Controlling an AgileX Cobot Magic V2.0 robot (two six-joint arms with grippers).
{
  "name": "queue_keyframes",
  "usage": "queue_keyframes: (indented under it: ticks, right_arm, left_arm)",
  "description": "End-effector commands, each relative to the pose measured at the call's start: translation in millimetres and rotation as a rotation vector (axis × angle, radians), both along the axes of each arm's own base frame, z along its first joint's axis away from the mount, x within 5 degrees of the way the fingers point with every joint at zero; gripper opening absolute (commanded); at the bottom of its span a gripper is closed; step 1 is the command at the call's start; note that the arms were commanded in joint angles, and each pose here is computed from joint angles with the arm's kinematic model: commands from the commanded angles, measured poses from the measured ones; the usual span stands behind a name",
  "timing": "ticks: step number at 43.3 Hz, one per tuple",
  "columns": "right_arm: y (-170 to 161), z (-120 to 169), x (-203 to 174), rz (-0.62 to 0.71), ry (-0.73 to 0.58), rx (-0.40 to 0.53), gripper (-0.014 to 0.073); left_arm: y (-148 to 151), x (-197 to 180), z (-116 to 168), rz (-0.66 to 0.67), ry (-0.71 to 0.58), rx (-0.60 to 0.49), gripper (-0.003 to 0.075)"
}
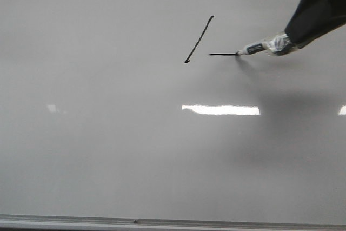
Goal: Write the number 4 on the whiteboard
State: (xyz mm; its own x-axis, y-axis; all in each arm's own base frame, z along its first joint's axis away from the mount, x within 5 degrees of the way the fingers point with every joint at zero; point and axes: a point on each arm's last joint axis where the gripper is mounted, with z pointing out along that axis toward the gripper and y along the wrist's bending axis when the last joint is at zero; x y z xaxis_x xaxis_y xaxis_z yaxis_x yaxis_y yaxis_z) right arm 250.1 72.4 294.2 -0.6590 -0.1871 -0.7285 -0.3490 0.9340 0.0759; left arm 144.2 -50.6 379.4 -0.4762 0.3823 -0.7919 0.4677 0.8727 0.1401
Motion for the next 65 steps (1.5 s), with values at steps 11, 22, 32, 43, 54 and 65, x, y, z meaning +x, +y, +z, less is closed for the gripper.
queue_keyframes:
  ticks: [11,22,32,43,54,65]
  right_arm:
    - [13.7,51.0,-20.6,0.052,-0.257,0.075,-0.0068]
    - [19.2,48.3,-5.0,0.026,-0.332,0.088,-0.0068]
    - [27.1,12.9,14.0,0.044,-0.169,0.042,-0.0068]
    - [32.9,-25.7,11.5,0.143,0.116,-0.046,-0.0068]
    - [28.5,4.7,-4.4,0.147,0.014,-0.017,-0.0068]
    - [35.8,40.5,-63.8,0.42,-0.063,-0.104,-0.0068]
  left_arm:
    - [-0.6,1.4,14.2,0.011,-0.09,-0.05,0.0439]
    - [-0.6,1.4,14.3,0.011,-0.091,-0.05,0.0439]
    - [-0.6,1.4,14.3,0.011,-0.091,-0.05,0.0439]
    - [-0.6,1.4,14.3,0.011,-0.092,-0.051,0.0439]
    - [-1.3,1.0,14.1,0.001,-0.089,-0.048,0.0439]
    - [-27.2,0.9,7.3,-0.233,-0.054,0.01,0.0441]
